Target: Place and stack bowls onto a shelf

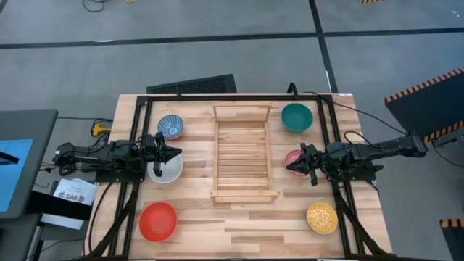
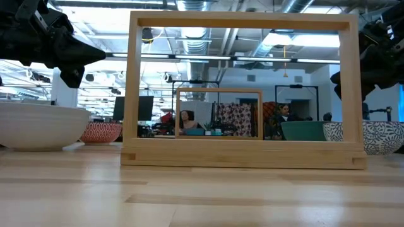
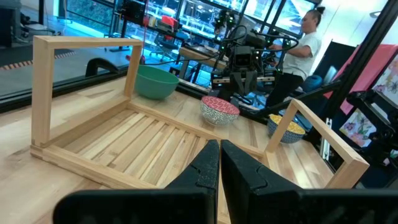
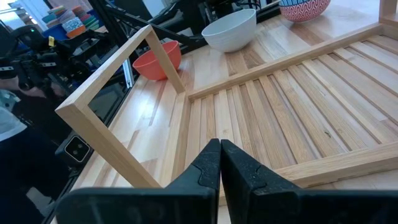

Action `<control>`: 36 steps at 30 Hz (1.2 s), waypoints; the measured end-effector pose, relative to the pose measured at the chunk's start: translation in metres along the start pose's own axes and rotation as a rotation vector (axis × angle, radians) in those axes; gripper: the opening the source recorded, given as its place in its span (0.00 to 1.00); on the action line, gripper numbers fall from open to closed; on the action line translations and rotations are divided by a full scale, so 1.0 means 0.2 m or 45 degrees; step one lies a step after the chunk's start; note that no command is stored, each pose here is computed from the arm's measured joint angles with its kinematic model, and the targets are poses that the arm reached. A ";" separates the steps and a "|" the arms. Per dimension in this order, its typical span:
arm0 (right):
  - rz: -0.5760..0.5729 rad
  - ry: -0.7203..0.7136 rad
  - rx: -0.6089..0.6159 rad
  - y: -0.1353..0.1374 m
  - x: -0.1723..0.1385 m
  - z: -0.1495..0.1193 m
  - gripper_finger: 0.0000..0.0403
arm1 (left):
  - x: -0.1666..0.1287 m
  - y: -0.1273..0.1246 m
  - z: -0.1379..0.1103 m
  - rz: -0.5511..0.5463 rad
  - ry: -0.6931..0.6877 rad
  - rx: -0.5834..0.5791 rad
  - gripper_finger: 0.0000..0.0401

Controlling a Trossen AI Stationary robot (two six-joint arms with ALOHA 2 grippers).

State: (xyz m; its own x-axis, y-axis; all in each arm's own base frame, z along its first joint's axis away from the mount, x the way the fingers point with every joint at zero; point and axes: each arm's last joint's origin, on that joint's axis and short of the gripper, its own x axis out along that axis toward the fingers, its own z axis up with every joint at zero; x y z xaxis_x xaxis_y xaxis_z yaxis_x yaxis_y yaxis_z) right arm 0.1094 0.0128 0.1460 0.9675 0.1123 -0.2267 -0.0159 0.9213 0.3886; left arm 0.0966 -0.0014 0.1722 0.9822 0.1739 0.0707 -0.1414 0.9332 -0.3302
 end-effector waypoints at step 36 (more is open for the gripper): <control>0.000 0.000 0.000 0.00 0.00 0.00 0.10 | 0.24 -0.17 0.68 0.582 0.111 -0.248 0.27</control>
State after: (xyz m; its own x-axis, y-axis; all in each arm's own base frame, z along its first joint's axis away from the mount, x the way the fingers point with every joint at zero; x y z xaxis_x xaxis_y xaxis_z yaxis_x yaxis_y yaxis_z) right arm 0.1094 0.0128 0.1460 0.9675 0.1123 -0.2266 -0.0159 0.9213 0.3886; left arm 0.1313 0.0175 0.3150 0.8331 0.5164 -0.1980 -0.5419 0.6905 -0.4792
